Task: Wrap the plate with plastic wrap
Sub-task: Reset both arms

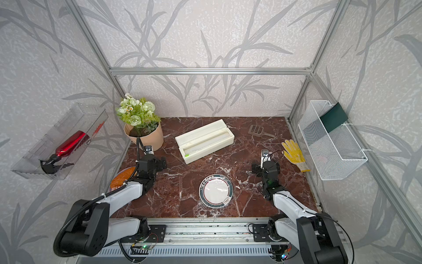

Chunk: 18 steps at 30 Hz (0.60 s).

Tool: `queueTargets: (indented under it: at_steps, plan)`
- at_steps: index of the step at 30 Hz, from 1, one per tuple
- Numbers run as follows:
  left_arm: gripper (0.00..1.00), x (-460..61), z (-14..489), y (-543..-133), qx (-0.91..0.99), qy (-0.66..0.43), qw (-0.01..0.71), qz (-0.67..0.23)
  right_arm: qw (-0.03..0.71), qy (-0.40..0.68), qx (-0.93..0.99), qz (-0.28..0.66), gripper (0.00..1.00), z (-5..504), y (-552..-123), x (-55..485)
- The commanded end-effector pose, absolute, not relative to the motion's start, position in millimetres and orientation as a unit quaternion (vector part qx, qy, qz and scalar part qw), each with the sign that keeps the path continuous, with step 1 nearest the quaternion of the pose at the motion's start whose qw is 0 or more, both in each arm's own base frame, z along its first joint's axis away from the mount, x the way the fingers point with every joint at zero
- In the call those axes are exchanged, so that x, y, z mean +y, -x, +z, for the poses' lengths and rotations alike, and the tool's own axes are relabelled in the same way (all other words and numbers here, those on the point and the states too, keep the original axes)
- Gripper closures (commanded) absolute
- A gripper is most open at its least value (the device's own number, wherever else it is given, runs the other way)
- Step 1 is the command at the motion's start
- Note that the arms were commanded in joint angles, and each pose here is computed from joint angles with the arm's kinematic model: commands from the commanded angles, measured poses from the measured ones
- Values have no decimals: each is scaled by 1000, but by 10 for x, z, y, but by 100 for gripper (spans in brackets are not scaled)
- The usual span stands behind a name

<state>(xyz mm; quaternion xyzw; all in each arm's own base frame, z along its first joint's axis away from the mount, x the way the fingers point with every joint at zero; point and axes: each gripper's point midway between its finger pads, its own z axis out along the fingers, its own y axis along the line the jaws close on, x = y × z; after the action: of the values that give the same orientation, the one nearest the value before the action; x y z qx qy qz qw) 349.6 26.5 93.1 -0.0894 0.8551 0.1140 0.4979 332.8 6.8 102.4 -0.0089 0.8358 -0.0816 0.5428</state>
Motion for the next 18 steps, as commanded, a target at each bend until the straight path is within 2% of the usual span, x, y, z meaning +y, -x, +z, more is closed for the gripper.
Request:
queueTargets:
  at_steps: [1, 6, 9, 12, 18]
  plan:
    - [1, 218, 1238, -3711, 796, 50, 595, 100, 643, -7, 765, -41, 1, 1340, -3491, 68]
    - [1, 190, 999, -3876, 793, 31, 604, 76, 654, 32, 755, -12, 1, 1051, -3560, 214]
    - [1, 322, 902, -3934, 830, 61, 551, 65, 626, 72, 777, 8, 1, 998, -3828, 382]
    - [1, 382, 916, -3947, 825, 74, 557, 65, 581, 54, 812, -6, 1, 923, -3987, 316]
    - [1, 378, 921, -3951, 827, 74, 555, 62, 586, 59, 808, -5, 1, 926, -3982, 332]
